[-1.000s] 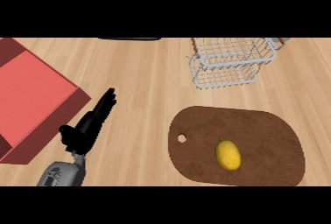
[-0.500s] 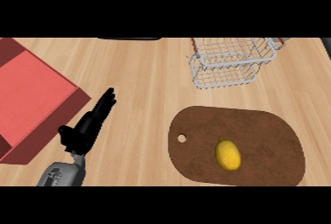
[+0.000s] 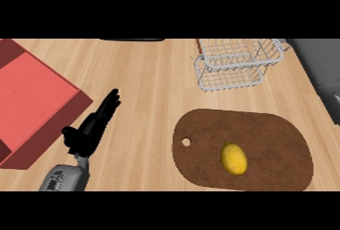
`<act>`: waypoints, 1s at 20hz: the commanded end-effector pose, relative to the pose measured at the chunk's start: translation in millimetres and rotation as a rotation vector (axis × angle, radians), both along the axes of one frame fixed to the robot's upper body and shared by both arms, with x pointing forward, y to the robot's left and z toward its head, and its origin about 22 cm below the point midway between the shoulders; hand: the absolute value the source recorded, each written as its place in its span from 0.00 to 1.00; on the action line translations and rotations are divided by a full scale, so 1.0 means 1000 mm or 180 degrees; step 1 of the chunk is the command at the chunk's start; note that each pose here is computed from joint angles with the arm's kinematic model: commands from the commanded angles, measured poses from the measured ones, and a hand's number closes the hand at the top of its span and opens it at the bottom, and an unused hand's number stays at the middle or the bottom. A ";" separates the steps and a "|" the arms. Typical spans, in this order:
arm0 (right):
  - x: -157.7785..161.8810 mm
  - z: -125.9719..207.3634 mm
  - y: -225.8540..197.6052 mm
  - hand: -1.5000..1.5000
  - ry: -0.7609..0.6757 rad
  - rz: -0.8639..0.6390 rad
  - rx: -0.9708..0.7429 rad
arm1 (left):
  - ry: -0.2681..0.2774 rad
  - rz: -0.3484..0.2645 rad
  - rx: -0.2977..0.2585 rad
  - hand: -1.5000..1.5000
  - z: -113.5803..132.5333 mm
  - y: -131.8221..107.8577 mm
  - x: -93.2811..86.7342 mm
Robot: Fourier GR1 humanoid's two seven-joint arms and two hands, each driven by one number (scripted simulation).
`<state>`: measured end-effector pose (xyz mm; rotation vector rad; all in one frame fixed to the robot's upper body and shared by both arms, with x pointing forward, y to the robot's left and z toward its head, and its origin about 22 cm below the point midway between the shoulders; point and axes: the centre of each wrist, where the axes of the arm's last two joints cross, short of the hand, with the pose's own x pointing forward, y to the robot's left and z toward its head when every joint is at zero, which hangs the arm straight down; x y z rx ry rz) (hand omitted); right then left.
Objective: Pick the pear from the cutting board and place it in the tiered basket
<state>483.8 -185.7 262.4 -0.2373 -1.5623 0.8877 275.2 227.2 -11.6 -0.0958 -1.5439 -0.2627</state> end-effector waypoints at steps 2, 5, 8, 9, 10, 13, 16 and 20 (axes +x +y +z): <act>0.003 -0.008 0.012 1.00 0.0674 -0.0043 0.0273 | 0.0063 -0.0009 -0.0050 0.50 -0.003 -0.014 0.000; 0.005 -0.017 0.002 0.00 0.1180 -0.0155 0.0434 | 0.0056 -0.0008 0.0000 0.50 -0.019 -0.008 -0.011; 0.005 -0.017 0.010 0.00 0.1342 -0.0154 0.0621 | 0.0016 0.0002 0.0021 0.50 -0.003 0.001 -0.002; 0.004 -0.020 -0.005 0.00 0.1327 -0.0119 0.0731 | -0.0002 0.0089 -0.0062 0.50 -0.013 0.009 -0.007; 0.004 -0.011 0.009 0.00 0.1230 -0.0188 0.0864 | -0.0013 0.0046 -0.0032 0.50 -0.004 -0.014 -0.002; 0.004 -0.018 -0.004 0.00 0.1053 -0.0515 0.0986 | 0.0012 -0.0022 -0.0057 0.50 -0.008 -0.008 -0.017; 0.000 0.023 -0.042 0.00 0.0528 -0.0963 0.1122 | 0.0005 0.0076 -0.0030 0.50 -0.004 0.006 0.001; -0.009 0.026 -0.097 0.00 -0.0062 -0.1681 0.1125 | -0.0029 0.0020 -0.0001 0.50 0.006 0.002 -0.003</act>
